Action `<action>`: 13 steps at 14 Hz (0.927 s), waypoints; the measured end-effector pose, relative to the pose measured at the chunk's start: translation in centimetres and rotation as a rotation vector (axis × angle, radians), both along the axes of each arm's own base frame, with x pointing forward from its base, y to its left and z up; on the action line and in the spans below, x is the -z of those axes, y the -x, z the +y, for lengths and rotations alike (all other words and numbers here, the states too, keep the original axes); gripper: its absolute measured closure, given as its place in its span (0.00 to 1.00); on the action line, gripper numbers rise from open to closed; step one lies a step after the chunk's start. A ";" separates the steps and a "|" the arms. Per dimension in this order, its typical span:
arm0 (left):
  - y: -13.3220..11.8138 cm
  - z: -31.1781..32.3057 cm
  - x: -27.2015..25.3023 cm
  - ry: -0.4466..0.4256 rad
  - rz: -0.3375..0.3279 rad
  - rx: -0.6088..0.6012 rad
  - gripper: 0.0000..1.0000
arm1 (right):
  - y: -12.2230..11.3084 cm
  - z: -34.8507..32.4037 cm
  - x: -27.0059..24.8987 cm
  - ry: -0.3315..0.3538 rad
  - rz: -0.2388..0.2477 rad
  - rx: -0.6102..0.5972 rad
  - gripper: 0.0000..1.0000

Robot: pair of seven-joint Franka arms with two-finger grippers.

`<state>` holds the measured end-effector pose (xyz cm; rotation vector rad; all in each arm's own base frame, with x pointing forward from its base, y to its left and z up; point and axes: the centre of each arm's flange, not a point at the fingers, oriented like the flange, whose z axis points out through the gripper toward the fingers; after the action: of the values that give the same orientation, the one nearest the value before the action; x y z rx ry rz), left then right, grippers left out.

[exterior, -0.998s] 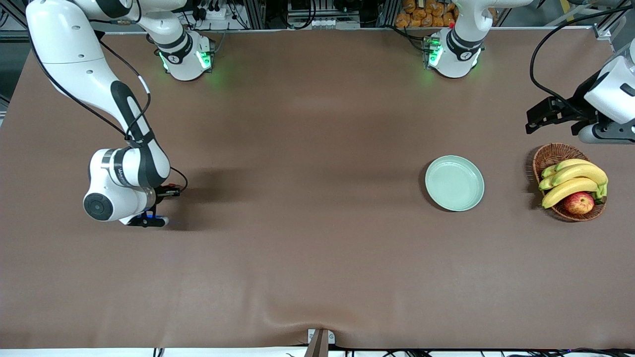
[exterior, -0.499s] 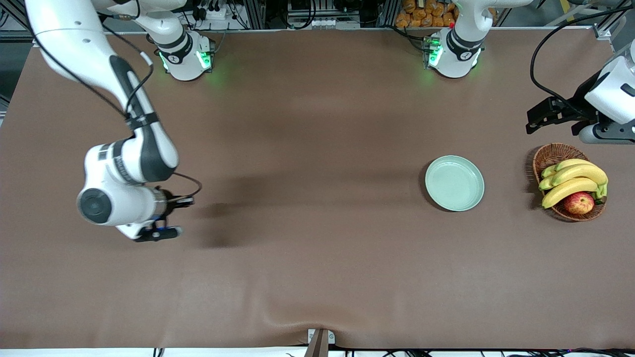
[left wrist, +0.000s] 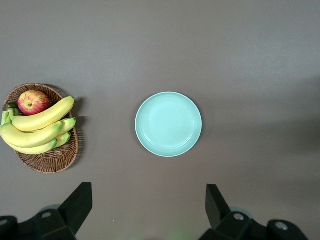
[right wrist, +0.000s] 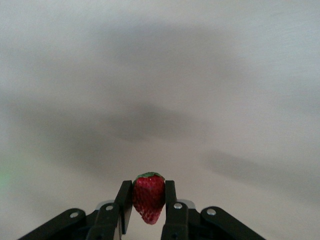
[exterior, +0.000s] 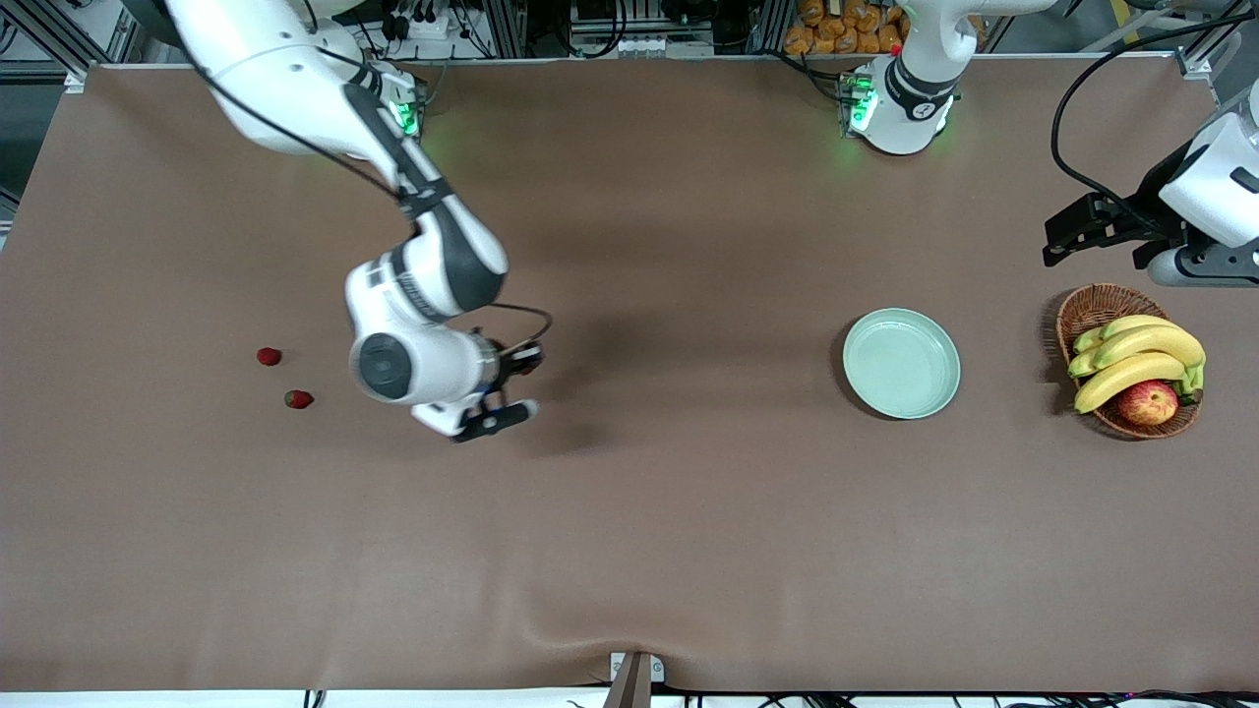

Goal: Collect all strawberries into plate
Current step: 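Reach down and grasp a red strawberry with the right gripper, then set the strawberry mid-table with the right gripper while the left gripper approaches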

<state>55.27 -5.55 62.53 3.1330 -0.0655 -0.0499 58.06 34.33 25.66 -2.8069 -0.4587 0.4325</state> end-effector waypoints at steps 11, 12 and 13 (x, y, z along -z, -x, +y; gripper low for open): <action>-0.1 0.1 0.2 0.000 0.004 -0.001 0.00 | 5.7 8.1 6.2 0.018 0.016 -0.123 0.70; -0.2 0.1 0.3 0.000 0.005 -0.002 0.00 | 5.9 8.3 6.7 0.019 0.015 -0.124 0.70; -0.2 0.1 0.5 0.000 0.008 -0.003 0.00 | 6.1 8.4 7.1 0.022 0.020 -0.126 0.70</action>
<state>55.51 -5.43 62.08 3.1331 -0.0608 -0.0625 51.98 42.70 18.51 -2.8018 -0.6327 0.4933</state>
